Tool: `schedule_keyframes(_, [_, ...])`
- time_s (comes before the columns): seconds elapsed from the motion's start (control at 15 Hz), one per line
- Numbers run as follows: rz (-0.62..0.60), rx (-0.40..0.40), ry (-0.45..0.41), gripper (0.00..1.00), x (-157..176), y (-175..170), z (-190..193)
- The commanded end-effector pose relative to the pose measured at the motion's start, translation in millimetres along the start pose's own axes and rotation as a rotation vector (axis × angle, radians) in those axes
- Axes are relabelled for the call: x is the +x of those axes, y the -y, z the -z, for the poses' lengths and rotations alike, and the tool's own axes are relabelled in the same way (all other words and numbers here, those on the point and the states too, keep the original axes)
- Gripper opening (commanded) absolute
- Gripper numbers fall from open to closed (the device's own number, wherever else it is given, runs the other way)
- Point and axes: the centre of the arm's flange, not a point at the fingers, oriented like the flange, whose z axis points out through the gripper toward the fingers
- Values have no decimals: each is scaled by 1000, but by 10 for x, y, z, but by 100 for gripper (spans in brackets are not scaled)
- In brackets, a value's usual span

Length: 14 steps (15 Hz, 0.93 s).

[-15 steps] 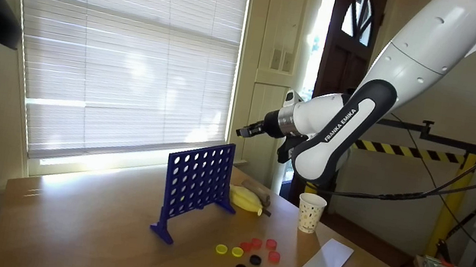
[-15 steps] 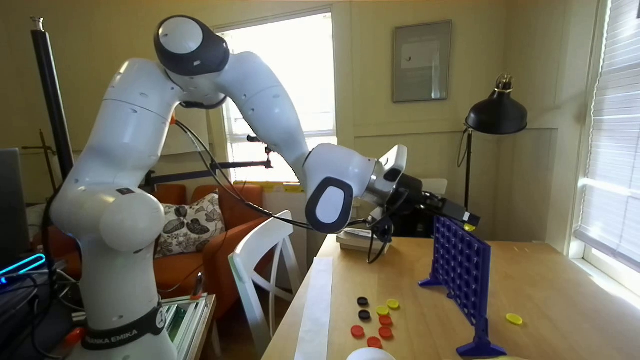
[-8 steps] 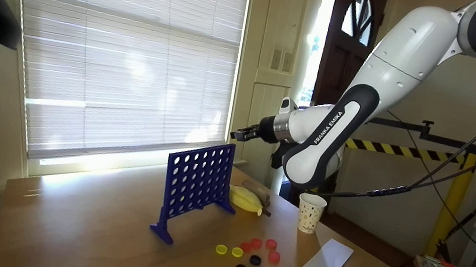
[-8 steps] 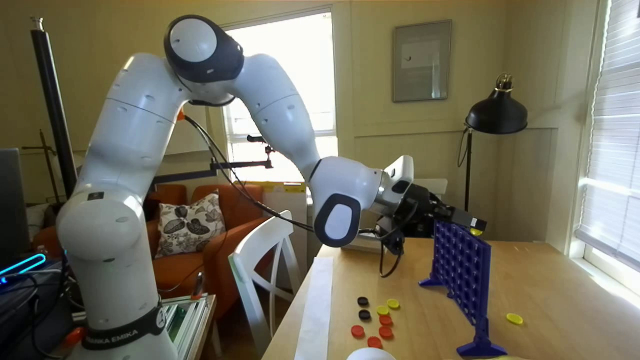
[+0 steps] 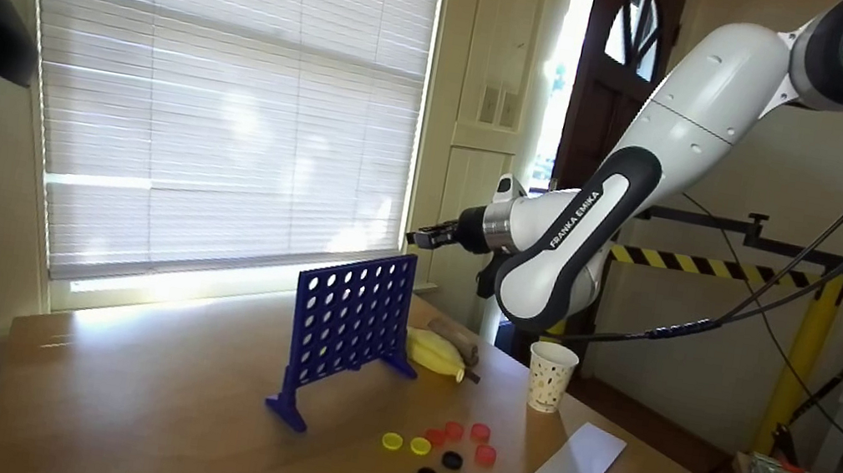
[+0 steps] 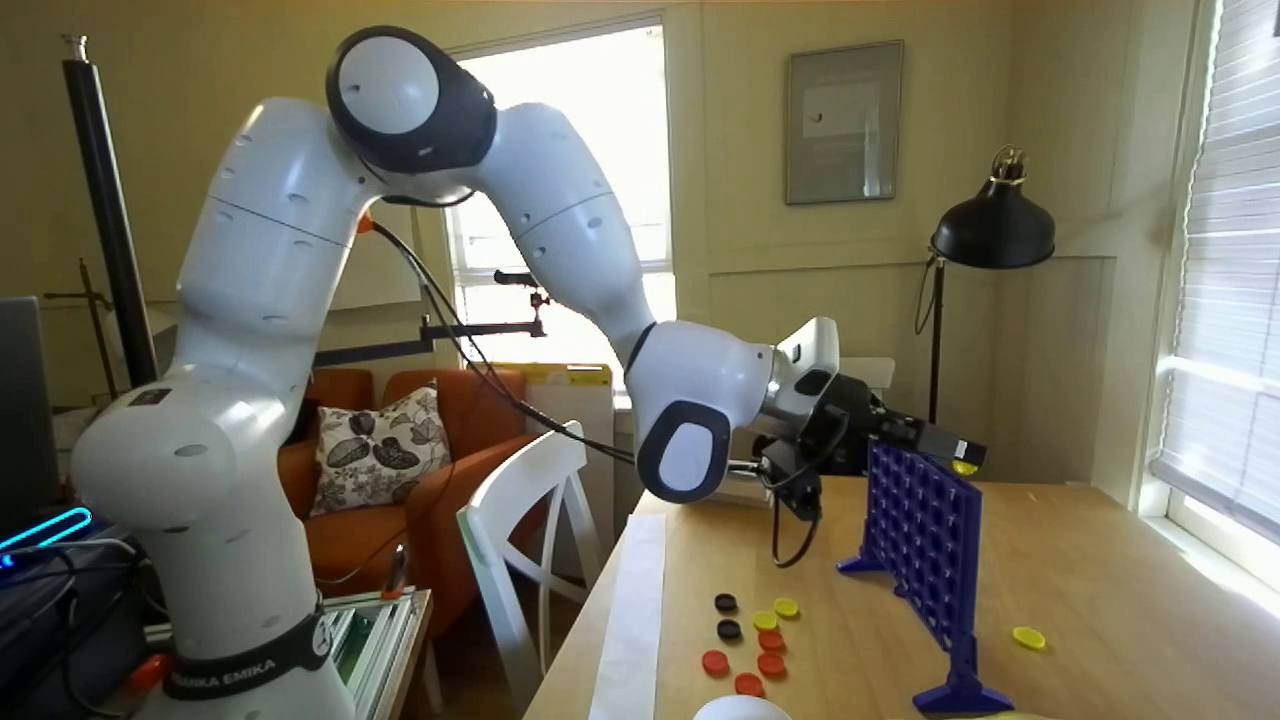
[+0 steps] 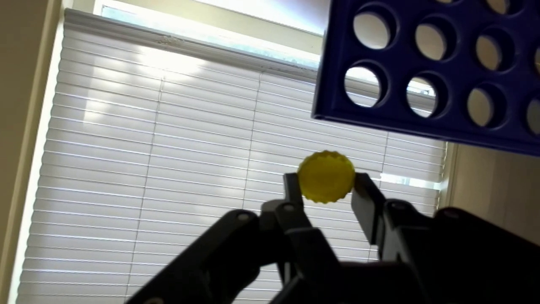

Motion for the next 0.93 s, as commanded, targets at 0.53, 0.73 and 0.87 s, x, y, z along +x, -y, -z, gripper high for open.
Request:
schedule_keyframes(0.53, [15,20,-8,10,-69,105,-114])
schedule_keyframes(0.73, [20,19,-6,10,-94,110,-135])
schedule_keyframes(0.87, [19,17,-8,10,-102,113,-150])
